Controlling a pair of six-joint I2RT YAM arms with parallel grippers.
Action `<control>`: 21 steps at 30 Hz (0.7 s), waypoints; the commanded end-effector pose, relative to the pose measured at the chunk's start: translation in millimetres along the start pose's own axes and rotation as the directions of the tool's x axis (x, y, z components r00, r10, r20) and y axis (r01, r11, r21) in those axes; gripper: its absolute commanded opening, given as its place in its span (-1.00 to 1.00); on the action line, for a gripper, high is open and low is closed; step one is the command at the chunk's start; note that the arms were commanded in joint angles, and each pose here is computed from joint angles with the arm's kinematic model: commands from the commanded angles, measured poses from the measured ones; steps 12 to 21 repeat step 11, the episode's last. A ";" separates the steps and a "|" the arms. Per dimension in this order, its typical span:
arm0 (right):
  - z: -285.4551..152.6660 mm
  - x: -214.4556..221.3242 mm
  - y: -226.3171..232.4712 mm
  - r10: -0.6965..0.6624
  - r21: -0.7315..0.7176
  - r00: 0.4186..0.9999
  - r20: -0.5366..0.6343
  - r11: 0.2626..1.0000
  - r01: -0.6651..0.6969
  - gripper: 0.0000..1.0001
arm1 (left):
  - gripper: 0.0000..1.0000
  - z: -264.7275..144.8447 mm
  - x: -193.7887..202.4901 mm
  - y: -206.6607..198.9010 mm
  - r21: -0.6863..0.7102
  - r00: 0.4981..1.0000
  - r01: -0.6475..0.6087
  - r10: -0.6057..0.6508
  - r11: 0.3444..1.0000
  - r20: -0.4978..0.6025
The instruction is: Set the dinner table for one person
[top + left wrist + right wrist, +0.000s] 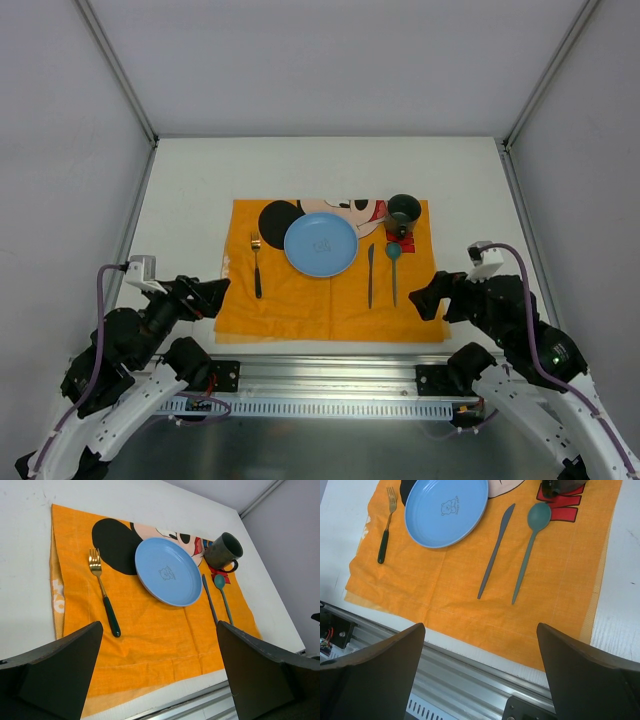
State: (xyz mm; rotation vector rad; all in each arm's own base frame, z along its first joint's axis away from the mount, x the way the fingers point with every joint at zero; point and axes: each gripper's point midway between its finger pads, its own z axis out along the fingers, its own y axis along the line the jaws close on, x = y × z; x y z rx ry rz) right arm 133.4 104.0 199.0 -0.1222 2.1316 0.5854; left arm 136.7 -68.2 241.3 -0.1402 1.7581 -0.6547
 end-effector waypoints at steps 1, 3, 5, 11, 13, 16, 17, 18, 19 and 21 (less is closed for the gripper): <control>-1.4 -5.8 5.3 -0.019 -0.031 0.999 0.027 0.999 0.020 0.99 | 0.98 -20.5 -25.9 -7.7 0.091 0.986 0.076 -0.089 0.993 0.140; -2.9 -6.5 5.0 -0.017 -0.033 0.999 0.038 0.999 0.018 0.99 | 0.98 -20.6 -25.6 -8.2 0.093 0.986 0.076 -0.089 0.993 0.138; -3.5 -6.7 4.8 -0.015 -0.034 0.999 0.043 0.999 0.017 0.99 | 0.98 -21.2 -25.6 -9.3 0.099 0.988 0.059 -0.072 0.993 0.136; -4.6 -6.5 4.7 -0.011 -0.035 0.999 0.045 0.999 0.013 0.99 | 0.98 -29.0 -26.4 -19.3 0.165 0.991 -0.028 0.006 0.986 0.131; -4.6 -6.5 4.7 -0.011 -0.035 0.999 0.045 0.999 0.013 0.99 | 0.98 -29.0 -26.4 -19.3 0.165 0.991 -0.028 0.006 0.986 0.131; -4.6 -6.5 4.7 -0.011 -0.035 0.999 0.045 0.999 0.013 0.99 | 0.98 -29.0 -26.4 -19.3 0.165 0.991 -0.028 0.006 0.986 0.131; -4.6 -6.5 4.7 -0.011 -0.035 0.999 0.045 0.999 0.013 0.99 | 0.98 -29.0 -26.4 -19.3 0.165 0.991 -0.028 0.006 0.986 0.131; -4.6 -6.5 4.7 -0.011 -0.035 0.999 0.045 0.999 0.013 0.99 | 0.98 -29.0 -26.4 -19.3 0.165 0.991 -0.028 0.006 0.986 0.131; -4.6 -6.5 4.7 -0.011 -0.035 0.999 0.045 0.999 0.013 0.99 | 0.98 -29.0 -26.4 -19.3 0.165 0.991 -0.028 0.006 0.986 0.131; -4.6 -6.5 4.7 -0.011 -0.035 0.999 0.045 0.999 0.013 0.99 | 0.98 -29.0 -26.4 -19.3 0.165 0.991 -0.028 0.006 0.986 0.131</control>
